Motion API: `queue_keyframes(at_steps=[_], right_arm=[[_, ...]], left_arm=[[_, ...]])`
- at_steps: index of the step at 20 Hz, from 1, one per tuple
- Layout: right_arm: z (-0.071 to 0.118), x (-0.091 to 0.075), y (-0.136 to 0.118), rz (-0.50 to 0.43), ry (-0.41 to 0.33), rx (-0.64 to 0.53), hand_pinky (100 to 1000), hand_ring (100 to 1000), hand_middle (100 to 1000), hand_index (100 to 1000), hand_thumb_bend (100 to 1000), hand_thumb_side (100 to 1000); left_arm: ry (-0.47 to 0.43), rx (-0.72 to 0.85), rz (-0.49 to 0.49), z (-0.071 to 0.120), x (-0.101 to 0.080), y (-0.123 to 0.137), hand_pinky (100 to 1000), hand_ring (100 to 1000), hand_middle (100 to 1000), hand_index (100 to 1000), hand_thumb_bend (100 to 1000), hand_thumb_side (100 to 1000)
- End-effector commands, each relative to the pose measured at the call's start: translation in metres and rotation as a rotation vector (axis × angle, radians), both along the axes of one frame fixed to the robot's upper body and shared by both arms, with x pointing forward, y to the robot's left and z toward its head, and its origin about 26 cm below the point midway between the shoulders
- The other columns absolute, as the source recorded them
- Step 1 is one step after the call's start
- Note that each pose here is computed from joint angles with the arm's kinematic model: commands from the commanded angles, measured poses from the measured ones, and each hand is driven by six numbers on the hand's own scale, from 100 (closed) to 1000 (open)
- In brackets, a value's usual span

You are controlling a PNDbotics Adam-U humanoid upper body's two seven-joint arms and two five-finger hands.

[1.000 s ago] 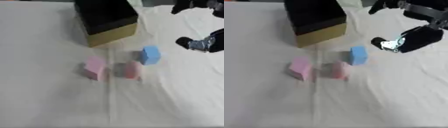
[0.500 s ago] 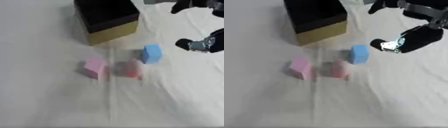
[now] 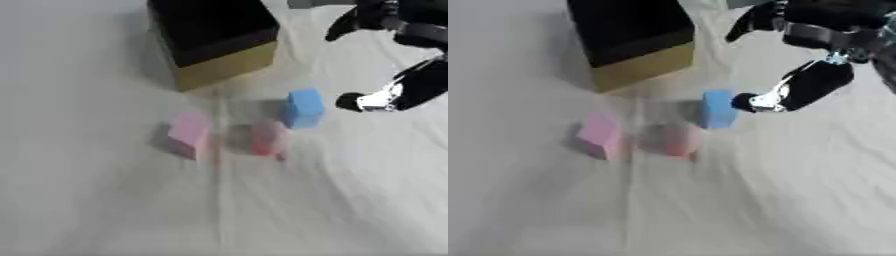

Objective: Pick up objects on the table and place them in the box.

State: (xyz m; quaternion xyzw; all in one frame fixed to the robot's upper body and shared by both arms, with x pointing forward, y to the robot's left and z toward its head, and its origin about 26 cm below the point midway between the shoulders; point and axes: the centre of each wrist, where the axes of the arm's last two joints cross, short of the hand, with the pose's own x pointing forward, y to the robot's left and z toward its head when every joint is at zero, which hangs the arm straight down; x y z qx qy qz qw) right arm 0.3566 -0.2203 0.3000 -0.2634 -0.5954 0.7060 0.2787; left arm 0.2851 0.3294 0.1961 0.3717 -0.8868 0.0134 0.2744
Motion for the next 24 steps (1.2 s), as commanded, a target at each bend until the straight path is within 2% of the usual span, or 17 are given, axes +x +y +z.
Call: queue_keyframes(at_steps=[1,9,15,24], right_arm=[[0.001,0.009,-0.001,-0.010,-0.001,-0.020,898,933,880,900,462,566],[-0.019,0.030,0.004,-0.007,0.082,-0.042,900,936,886,899,464,566],[-0.028,0.036,0.006,0.007,0.140,-0.050,902,938,888,900,456,576],[-0.040,0.046,0.006,-0.039,0.160,-0.058,900,936,888,899,464,565]], left_arm=[[-0.024,0.034,-0.008,0.010,-0.002,0.000,766,640,726,869,159,979],[-0.022,0.032,-0.013,0.010,-0.001,-0.001,766,640,727,869,151,979],[-0.022,0.031,-0.013,0.010,-0.001,-0.001,766,639,726,869,148,978],[-0.023,0.028,-0.017,0.010,-0.001,-0.002,765,634,722,869,148,980]])
